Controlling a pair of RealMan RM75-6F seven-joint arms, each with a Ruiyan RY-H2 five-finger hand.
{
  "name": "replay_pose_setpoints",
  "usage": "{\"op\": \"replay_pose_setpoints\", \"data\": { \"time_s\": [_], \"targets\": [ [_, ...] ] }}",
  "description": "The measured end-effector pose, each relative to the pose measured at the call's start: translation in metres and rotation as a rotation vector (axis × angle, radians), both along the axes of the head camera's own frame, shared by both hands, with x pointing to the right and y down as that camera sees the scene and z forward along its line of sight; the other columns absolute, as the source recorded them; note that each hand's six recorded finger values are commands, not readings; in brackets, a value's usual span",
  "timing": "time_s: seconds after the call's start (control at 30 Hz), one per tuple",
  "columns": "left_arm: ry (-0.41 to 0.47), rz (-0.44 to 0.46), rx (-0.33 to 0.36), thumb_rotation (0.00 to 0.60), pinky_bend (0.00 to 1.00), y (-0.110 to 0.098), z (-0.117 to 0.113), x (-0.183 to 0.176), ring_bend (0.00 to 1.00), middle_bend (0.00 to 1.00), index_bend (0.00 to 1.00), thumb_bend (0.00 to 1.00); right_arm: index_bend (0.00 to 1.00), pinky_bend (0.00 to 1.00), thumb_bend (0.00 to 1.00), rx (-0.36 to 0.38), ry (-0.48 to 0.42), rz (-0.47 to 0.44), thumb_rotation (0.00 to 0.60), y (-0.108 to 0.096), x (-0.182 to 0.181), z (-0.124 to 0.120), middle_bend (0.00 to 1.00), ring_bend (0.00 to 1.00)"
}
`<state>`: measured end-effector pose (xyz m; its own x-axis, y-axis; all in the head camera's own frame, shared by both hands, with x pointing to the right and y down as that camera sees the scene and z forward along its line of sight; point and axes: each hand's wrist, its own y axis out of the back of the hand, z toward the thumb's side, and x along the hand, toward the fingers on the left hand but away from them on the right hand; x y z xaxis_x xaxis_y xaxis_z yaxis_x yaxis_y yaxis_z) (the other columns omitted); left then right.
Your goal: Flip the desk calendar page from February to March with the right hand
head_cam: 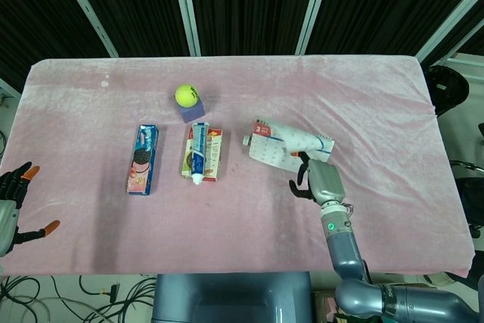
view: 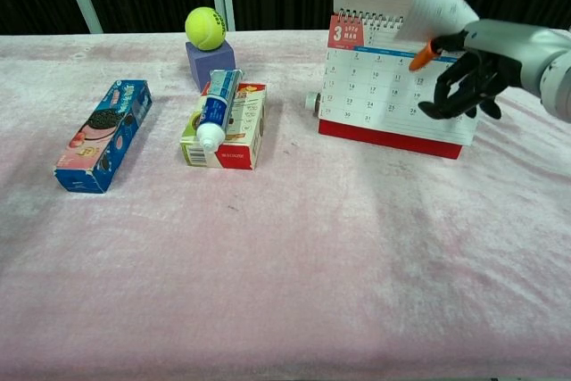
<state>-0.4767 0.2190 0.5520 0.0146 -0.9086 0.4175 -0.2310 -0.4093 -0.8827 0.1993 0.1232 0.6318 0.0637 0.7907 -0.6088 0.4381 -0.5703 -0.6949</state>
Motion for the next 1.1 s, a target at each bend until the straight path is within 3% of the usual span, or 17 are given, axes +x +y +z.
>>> {"op": "replay_pose_setpoints", "data": {
  "time_s": [0.2,0.33,0.4,0.47,0.57,0.73,0.93,1.1],
  "targets": [
    [0.002,0.004,0.002,0.6,0.0,0.0,0.0,0.001,0.0,0.0,0.0,0.0,0.12,0.7,0.35,0.154,-0.019,-0.056,0.6,-0.015,-0.008,-0.039,0.47,0.57],
    [0.002,0.005,0.001,0.6,0.0,0.001,0.0,0.001,0.0,0.0,0.0,0.0,0.12,0.61,0.35,0.241,-0.01,-0.073,0.6,-0.028,-0.008,-0.06,0.34,0.42],
    [0.003,0.005,0.001,0.6,0.0,0.001,0.0,0.001,0.0,0.0,0.0,0.0,0.1,0.53,0.34,0.251,0.001,-0.077,0.6,-0.032,-0.007,-0.061,0.25,0.33],
    [0.003,0.005,0.001,0.6,0.0,0.001,0.0,0.001,0.0,0.0,0.0,0.0,0.05,0.39,0.29,0.252,0.026,-0.086,0.6,-0.038,-0.006,-0.06,0.15,0.21],
    [0.004,0.004,-0.002,0.6,0.0,0.001,0.001,0.001,0.0,0.0,0.0,0.0,0.01,0.24,0.24,0.233,0.067,-0.102,0.6,-0.045,-0.004,-0.055,0.09,0.07],
    [0.004,0.002,-0.003,0.6,0.0,0.0,0.001,0.0,0.0,0.0,0.0,0.0,0.0,0.1,0.14,0.165,0.138,-0.113,0.6,-0.054,0.002,-0.043,0.0,0.0],
    [0.005,0.004,-0.004,0.6,0.0,0.001,0.0,0.001,0.0,0.0,0.0,0.0,0.0,0.08,0.13,0.097,0.217,-0.14,0.6,-0.061,0.013,-0.035,0.0,0.0],
    [0.002,-0.001,-0.001,0.6,0.0,0.001,-0.001,-0.001,0.0,0.0,0.0,0.0,0.0,0.08,0.13,0.109,0.244,-0.161,0.6,-0.057,0.021,-0.041,0.0,0.0]
  ]
}}
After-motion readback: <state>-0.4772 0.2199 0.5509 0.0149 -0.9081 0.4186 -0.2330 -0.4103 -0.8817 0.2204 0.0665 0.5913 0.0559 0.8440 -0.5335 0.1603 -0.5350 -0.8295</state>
